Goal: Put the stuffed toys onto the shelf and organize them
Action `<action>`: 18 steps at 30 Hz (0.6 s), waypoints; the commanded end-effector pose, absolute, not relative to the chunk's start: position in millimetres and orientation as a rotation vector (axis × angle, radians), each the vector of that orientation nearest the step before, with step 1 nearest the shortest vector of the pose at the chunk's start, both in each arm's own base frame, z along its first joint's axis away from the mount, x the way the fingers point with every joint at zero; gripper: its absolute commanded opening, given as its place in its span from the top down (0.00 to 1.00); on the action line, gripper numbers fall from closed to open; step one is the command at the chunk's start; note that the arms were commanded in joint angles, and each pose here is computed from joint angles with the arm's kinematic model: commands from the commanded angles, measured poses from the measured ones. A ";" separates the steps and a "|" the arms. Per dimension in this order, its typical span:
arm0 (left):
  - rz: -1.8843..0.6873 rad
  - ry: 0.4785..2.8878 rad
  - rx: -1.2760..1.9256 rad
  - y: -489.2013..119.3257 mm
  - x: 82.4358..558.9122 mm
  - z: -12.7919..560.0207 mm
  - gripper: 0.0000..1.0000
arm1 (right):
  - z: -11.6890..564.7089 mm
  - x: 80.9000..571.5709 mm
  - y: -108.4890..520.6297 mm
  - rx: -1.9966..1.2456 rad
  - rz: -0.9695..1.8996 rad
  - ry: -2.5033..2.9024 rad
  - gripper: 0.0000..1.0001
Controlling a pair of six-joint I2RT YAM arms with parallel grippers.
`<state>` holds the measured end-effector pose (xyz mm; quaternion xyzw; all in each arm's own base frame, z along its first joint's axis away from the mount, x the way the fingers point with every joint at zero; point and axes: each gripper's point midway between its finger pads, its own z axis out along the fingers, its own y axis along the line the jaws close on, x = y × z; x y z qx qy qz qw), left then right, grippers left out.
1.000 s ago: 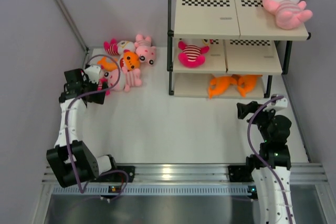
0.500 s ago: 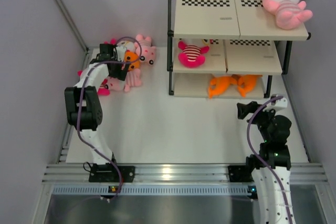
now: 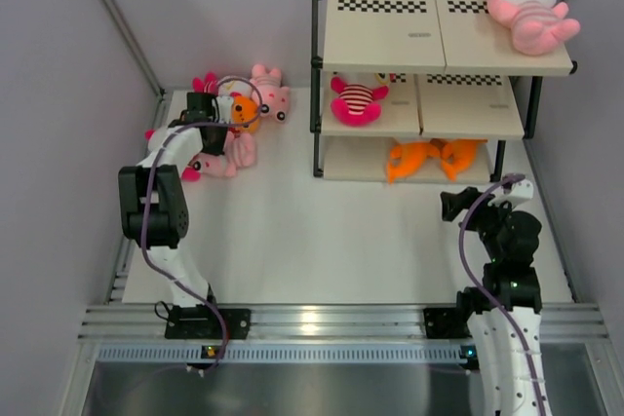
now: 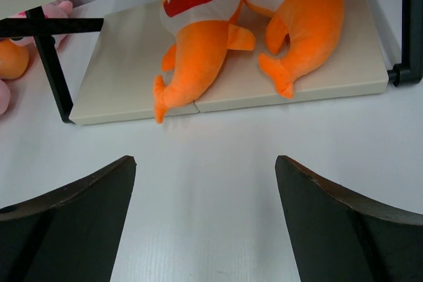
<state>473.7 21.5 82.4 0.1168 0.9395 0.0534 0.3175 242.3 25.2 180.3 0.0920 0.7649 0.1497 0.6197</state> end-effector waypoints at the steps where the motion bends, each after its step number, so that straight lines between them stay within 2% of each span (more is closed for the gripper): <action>1: 0.055 2.424 0.370 9.5 447.8 108.7 1.00 | 224.5 240.7 24.7 0.180 0.327 1.677 0.13; 4: 0.000 2.348 0.446 -1.9 428.8 135.8 1.00 | 244.6 236.6 28.7 0.143 0.334 1.663 0.13; 13: -0.169 2.222 0.626 -34.5 321.2 192.3 1.00 | 301.3 223.3 74.8 -0.142 0.526 1.637 0.14; 18: -0.186 2.112 0.725 -45.4 263.3 215.1 1.00 | 328.2 223.6 89.5 -0.188 0.588 1.665 0.20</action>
